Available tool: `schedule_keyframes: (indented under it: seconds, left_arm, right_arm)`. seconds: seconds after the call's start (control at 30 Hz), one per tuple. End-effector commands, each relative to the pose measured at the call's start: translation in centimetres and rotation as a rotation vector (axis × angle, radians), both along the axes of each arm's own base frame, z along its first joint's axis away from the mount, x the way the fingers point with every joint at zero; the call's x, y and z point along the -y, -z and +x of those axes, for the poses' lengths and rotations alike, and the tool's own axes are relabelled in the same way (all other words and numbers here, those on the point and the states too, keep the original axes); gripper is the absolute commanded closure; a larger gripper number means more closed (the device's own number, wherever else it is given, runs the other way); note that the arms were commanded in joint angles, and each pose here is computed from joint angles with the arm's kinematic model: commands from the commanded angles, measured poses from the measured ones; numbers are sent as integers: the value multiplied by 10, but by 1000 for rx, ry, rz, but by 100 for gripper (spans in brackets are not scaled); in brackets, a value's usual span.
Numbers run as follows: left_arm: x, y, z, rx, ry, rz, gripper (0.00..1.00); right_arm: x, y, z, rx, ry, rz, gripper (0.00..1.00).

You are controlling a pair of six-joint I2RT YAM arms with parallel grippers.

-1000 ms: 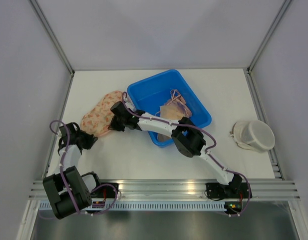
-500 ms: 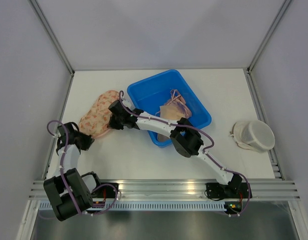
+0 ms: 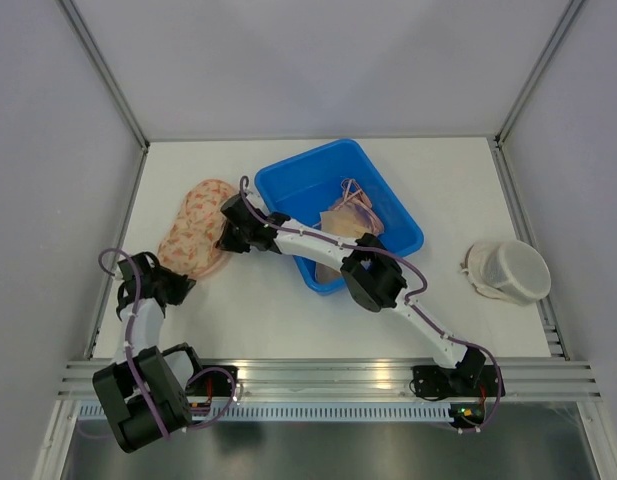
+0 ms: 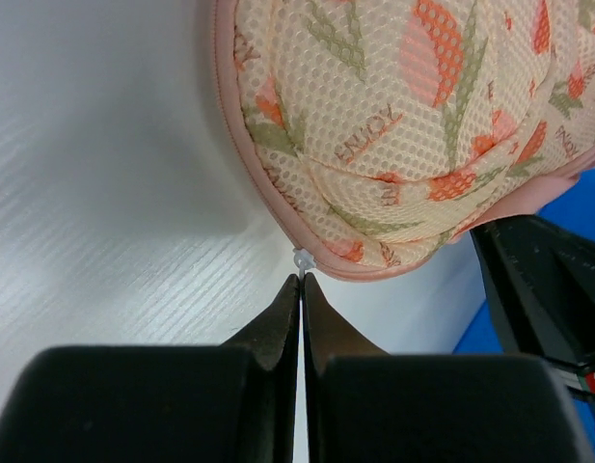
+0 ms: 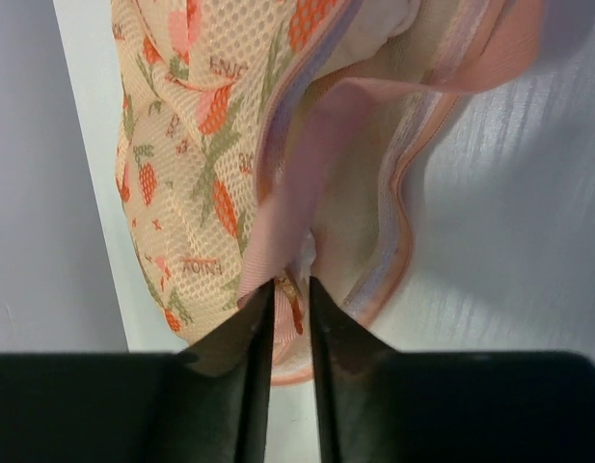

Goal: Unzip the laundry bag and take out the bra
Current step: Unzip the laundry bag at the center of the board.

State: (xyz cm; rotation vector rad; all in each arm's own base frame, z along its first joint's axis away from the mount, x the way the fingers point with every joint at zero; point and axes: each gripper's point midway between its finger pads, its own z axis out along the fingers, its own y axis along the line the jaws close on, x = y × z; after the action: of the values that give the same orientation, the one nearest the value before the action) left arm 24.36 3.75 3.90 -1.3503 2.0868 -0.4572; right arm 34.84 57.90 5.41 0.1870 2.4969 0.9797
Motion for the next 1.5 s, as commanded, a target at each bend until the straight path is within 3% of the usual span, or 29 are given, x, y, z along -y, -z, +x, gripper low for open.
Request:
schedule_keyframes:
  seconds: [0.0,0.17,0.37,1.03,1.47]
  left_arm:
    - [9,-10,9,87,37,-39,98]
    - [15,-12,11,111,54,-61,98]
    - [17,-13,13,122,62,-77,98]
    - [25,-20,19,160,122,-99,98]
    - [30,-33,27,241,170,-103,98]
  right_arm:
    - [-4,-42,1,26,-9,79,72]
    - [1,-55,-11,-15,10,104,51]
    - [-1,-57,-23,-48,17,113,46]
    - [-5,-34,-43,-106,78,99,40]
    - [-7,-26,-31,-96,89,112,52]
